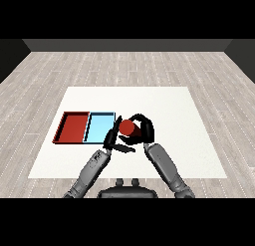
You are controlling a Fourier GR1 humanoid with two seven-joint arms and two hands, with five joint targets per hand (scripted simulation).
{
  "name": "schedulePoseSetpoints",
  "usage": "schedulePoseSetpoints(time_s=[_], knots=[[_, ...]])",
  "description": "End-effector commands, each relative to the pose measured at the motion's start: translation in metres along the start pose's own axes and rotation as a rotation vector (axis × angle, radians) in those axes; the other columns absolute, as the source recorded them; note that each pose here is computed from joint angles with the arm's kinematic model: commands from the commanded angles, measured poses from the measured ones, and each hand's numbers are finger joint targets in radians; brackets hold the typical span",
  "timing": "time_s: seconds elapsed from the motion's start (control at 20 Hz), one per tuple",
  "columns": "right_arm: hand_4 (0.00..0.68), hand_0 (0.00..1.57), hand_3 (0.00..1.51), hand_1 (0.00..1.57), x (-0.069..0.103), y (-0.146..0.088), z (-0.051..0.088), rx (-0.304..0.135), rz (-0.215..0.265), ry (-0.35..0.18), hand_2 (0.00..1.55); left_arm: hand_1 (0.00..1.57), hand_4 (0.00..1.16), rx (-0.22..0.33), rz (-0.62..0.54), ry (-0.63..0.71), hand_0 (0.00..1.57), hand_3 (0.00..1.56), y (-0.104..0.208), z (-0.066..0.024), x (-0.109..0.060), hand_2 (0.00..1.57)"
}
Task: Pick the red can and put it in the red box
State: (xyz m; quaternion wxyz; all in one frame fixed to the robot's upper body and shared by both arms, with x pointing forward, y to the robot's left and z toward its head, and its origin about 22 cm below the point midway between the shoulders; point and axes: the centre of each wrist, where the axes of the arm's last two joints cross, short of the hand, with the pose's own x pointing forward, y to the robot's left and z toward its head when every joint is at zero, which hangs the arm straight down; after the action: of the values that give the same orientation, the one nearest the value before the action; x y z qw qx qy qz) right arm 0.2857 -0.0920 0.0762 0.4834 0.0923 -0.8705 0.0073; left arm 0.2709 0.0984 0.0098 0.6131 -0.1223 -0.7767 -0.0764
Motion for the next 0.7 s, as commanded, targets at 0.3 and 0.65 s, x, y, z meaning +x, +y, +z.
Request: schedulePoseSetpoints(time_s=[0.3,0.65], knots=[[0.644,1.48,1.4,1.48,0.02,0.007,-0.015,0.02,-0.105,0.014,1.44,0.0,0.0,-0.024,0.056,0.001,0.0,0.0,-0.006,0.0047,-0.003,0.0],[0.656,1.51,1.42,1.51,-0.011,0.035,0.028,0.031,-0.101,-0.006,1.46,0.0,0.0,-0.026,0.07,0.022,0.0,0.0,-0.002,-0.0334,-0.003,0.0]])
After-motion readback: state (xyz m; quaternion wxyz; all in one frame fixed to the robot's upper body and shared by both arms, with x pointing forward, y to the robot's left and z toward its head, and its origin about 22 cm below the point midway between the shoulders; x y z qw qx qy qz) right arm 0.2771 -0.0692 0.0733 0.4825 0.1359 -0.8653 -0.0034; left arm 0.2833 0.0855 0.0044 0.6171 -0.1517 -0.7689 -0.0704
